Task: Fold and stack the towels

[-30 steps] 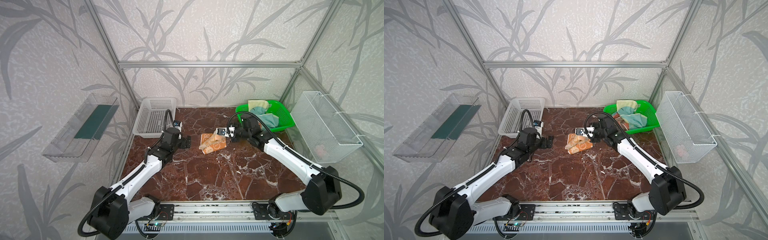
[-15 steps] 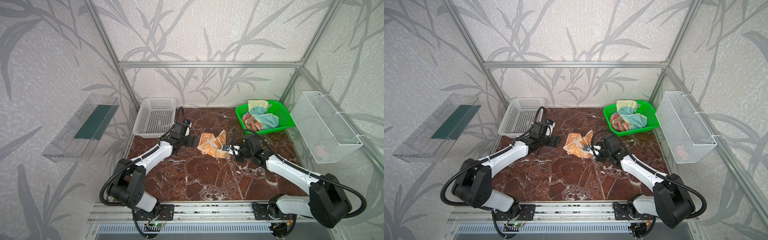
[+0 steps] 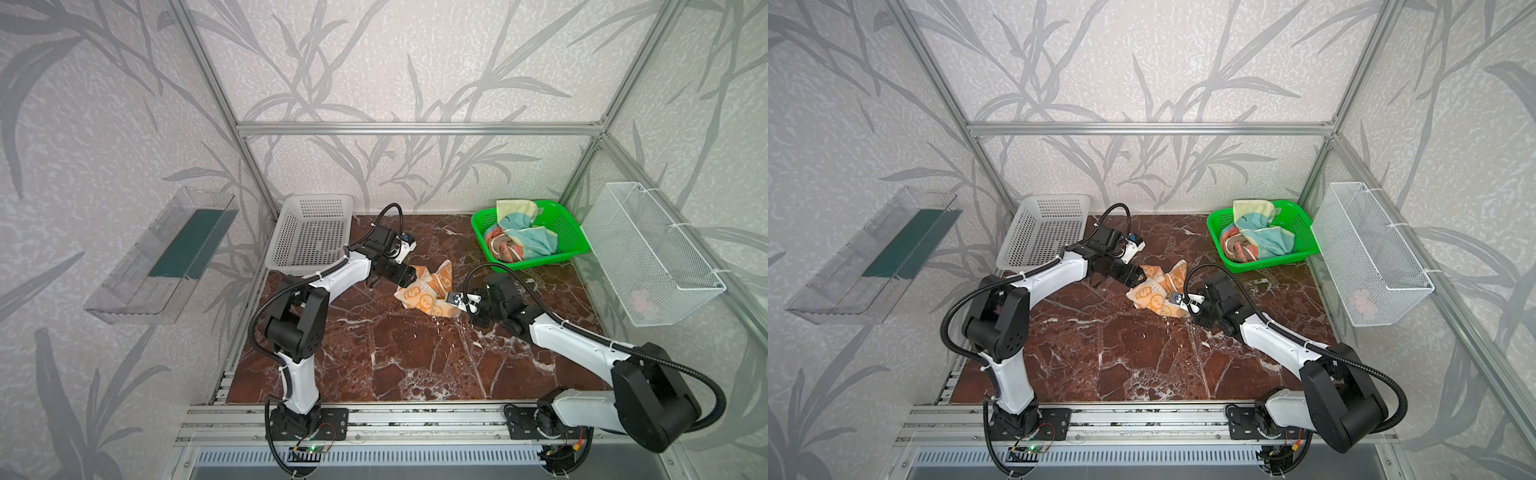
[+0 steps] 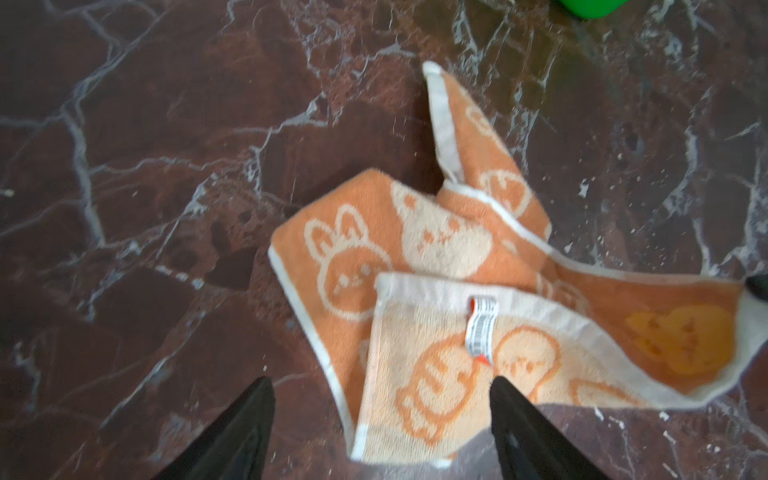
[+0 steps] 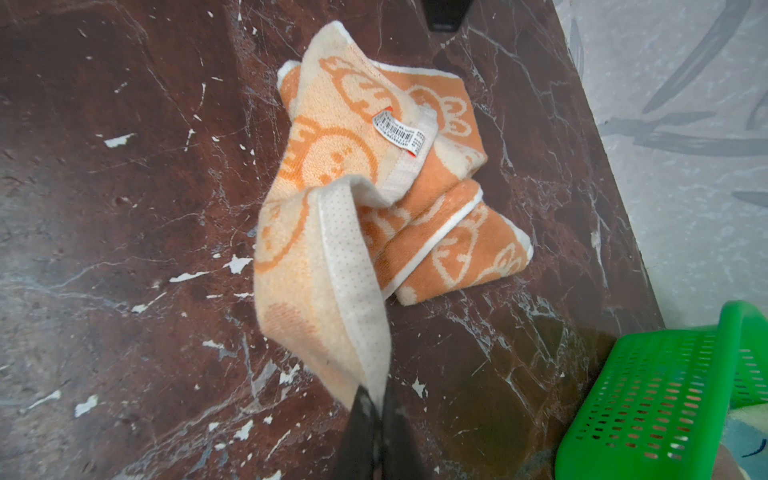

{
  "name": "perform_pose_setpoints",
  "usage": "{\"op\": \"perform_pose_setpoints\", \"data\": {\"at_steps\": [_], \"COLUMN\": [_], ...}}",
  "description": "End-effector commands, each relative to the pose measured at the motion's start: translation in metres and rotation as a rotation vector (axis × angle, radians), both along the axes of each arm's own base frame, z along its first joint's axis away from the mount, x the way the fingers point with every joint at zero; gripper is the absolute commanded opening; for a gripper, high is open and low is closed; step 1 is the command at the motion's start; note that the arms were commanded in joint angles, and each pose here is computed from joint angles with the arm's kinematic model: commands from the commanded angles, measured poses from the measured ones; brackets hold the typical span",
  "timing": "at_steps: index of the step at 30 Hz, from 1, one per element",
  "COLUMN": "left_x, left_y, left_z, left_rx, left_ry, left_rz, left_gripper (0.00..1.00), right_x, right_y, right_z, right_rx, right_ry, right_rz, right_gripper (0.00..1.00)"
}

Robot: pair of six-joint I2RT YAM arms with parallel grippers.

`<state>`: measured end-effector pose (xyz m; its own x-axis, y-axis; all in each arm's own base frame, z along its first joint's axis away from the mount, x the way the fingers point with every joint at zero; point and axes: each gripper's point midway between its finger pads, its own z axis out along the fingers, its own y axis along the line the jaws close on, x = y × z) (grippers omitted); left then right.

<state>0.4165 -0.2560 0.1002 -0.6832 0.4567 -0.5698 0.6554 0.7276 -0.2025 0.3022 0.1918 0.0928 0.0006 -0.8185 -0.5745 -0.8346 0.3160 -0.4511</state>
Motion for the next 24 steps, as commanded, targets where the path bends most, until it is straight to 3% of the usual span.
{"op": "perform_pose_setpoints", "data": {"at_steps": [1,13,20,24], "left_x": [-0.018,-0.014,-0.017,-0.02], "left_y": [-0.01,-0.035,-0.042,-0.035], "left_z": [-0.019,-0.048,-0.047,-0.048], "left_rx": [0.02,-0.008,-0.033,-0.014], "left_ry": [0.154,0.218,0.233,0.229], "left_rz": [-0.073,-0.034,-0.034,0.003], "left_gripper": [0.78,0.77,0.57,0.52], "right_x": [0.002,0.005,0.007,0.011], "right_y": [0.0,0.002,0.001,0.001], "right_z": [-0.002,-0.007,-0.006,-0.006], "right_rx": [0.013,0.027,0.042,0.048], "right_ry": [-0.006,-0.022,-0.042,-0.058], "right_rz": [-0.014,-0.016,-0.032,-0.047], "right_gripper": [0.0,0.0,0.0,0.0]}}
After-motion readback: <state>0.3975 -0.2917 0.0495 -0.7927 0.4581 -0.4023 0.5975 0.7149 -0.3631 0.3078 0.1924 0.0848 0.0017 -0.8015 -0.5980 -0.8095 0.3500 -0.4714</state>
